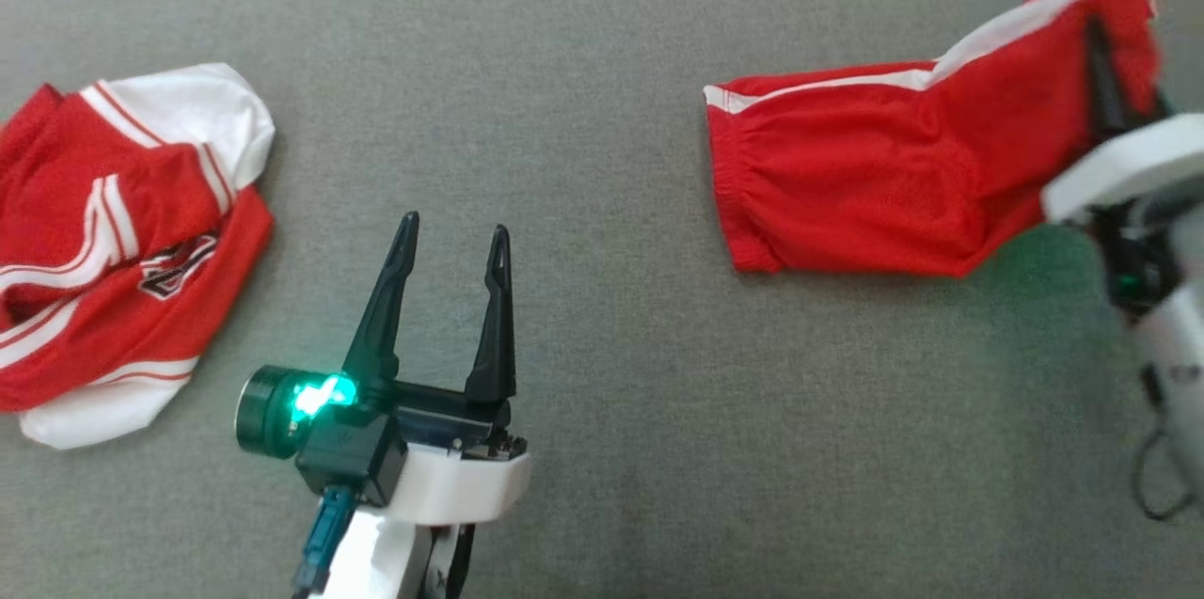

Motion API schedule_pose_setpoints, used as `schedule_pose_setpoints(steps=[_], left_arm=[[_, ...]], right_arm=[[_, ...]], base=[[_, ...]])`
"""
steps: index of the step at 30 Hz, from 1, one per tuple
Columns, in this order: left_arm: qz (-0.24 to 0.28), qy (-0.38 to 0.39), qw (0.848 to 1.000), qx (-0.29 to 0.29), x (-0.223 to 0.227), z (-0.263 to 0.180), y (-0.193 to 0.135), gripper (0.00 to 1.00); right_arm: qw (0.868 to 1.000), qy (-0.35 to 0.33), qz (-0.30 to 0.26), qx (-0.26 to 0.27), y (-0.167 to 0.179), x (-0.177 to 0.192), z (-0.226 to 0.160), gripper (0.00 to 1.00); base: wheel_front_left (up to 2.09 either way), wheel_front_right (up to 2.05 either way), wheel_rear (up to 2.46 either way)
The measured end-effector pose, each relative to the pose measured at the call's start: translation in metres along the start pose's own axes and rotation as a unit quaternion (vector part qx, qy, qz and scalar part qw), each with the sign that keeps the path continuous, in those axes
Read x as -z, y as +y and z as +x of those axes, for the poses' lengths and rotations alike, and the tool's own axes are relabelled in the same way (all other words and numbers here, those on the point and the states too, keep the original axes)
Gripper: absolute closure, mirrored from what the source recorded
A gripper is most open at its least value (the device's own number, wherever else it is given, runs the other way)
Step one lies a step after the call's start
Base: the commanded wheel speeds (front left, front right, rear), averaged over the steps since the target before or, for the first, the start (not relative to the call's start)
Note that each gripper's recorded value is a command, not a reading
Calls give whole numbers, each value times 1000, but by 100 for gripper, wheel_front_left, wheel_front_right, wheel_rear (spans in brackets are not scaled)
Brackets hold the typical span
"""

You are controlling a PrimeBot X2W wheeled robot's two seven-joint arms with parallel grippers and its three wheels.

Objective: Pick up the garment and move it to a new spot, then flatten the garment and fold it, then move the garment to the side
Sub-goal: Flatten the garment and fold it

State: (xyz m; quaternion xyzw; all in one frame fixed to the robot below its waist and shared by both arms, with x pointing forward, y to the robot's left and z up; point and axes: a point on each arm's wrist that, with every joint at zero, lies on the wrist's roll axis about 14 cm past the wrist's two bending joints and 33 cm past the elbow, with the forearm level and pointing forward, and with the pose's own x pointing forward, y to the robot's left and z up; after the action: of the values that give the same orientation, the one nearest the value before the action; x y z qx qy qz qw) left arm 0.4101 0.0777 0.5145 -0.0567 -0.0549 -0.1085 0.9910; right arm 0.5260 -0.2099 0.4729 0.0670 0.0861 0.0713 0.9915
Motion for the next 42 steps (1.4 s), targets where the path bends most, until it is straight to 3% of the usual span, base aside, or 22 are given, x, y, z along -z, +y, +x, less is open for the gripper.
schedule_pose_setpoints(steps=[2,8,9,10,11,15,18,21,25,30,36,42], left_arm=[[1,-2,1000,-1,-2,-1,1,0],[6,-5,1000,-18,-8,-13,9,0],[5,-4,1000,-22,-8,-16,11,0],[3,-2,1000,-25,-8,-18,12,0],[2,-1,1000,-26,-8,-20,13,0],[1,-4,999,-32,-11,-25,14,0],[-1,-10,999,-40,-17,-28,17,0],[-3,-13,999,-47,-19,-34,19,0],[-16,-12,998,-67,-21,-47,25,0],[-10,-7,997,-79,-19,-70,30,0],[2,18,995,-96,-6,-102,36,0],[14,31,995,-96,0,-120,39,0]], right_arm=[[1000,-8,3,-18,15,-5,2,100],[990,7,1,-142,121,3,5,100],[987,21,0,-161,138,12,1,78],[983,36,1,-179,156,22,-3,27],[979,54,0,-195,171,34,-8,0],[968,81,4,-237,211,60,-27,0],[969,47,18,-242,217,50,-33,0],[975,-1,18,-224,201,31,-36,0],[985,-54,10,-163,154,7,-48,0],[990,-110,4,-84,105,-8,-98,0],[996,-63,3,-54,100,40,-161,0],[996,-76,-8,-51,102,36,-175,0]], base=[[0,0,0],[0,0,0],[0,0,0],[0,0,0],[0,0,0],[0,0,0],[0,0,0],[0,0,0],[0,0,0],[0,0,0],[0,0,0],[0,0,0]])
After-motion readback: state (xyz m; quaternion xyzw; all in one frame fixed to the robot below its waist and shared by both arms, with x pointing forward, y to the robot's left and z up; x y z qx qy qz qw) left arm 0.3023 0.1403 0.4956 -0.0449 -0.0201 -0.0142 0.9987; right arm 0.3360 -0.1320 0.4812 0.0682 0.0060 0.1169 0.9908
